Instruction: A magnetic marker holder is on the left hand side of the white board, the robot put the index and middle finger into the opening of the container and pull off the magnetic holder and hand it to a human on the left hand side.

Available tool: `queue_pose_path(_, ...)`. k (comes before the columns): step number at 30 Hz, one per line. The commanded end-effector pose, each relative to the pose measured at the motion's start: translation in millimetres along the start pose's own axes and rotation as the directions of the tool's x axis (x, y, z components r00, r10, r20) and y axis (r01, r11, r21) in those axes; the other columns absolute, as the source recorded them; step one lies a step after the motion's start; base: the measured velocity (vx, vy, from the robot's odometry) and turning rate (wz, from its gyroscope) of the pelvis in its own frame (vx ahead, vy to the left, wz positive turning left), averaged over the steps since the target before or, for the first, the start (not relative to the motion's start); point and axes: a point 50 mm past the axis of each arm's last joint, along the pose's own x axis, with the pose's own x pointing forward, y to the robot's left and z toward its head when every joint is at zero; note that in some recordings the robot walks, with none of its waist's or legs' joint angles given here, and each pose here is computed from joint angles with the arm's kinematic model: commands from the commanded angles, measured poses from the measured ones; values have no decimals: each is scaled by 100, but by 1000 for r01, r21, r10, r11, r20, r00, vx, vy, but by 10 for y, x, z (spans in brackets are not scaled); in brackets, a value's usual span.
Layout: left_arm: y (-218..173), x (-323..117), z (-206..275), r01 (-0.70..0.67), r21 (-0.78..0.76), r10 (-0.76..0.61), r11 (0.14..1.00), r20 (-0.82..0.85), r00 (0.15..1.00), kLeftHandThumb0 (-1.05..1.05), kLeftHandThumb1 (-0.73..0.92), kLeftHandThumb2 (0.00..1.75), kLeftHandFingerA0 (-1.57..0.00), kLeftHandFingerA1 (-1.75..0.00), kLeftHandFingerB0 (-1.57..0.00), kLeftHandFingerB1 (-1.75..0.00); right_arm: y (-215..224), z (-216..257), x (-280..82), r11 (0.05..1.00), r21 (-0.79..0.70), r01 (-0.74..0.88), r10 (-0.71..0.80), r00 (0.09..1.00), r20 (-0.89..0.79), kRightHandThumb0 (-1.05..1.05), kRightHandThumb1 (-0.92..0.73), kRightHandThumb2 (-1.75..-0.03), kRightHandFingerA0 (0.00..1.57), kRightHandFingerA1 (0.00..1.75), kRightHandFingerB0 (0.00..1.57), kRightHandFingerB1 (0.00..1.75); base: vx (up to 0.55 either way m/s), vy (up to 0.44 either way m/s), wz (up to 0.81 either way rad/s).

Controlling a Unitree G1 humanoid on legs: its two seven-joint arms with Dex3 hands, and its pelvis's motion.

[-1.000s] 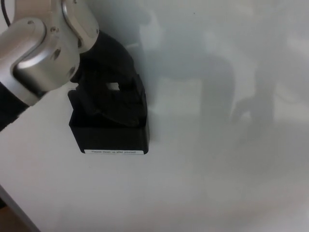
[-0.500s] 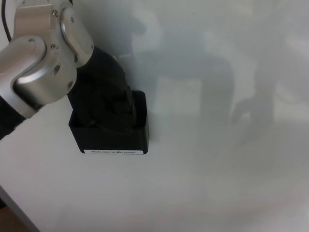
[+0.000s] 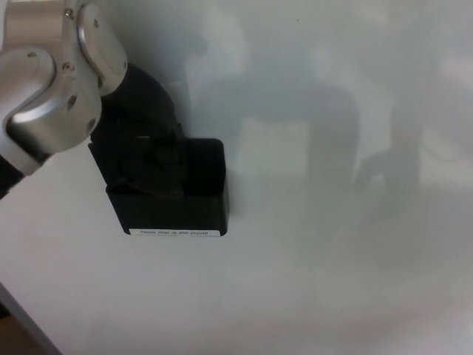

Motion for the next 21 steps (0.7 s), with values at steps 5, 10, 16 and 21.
queue_pose_path(5, -55, 131, 47, 58, 10, -58, 998, -11, 998, -82, 58, 97, -3, -26, -2, -13, -41, -37, -17, 1000, -13, 1, -1, 1000, -12, -66, -76, -64, 66, 47, 38, 34, 0, 0, 0)
queue_pose_path(10, -64, 212, 100, 64, -11, -64, 998, -5, 998, -86, 58, 96, 0, -16, 0, -9, -48, -37, -19, 1000, -5, 6, -6, 1000, -11, -71, -63, -96, 58, 60, 31, 47, 0, 0, 0)
queue_pose_path(16, -136, 273, 117, 79, 15, -79, 997, -5, 997, -85, 57, 97, 0, -25, 0, -8, -6, -84, -70, 1000, 0, 2, -2, 1000, -24, -70, -62, -95, 59, 60, 32, 48, 0, 0, 0)
queue_pose_path(21, -233, 362, 95, 84, 3, -84, 996, -11, 996, -85, 55, 94, -2, -22, 0, -8, 32, -139, -131, 1000, 14, -12, 13, 999, -37, -67, -61, -94, 61, 60, 32, 48, 0, 0, 0)
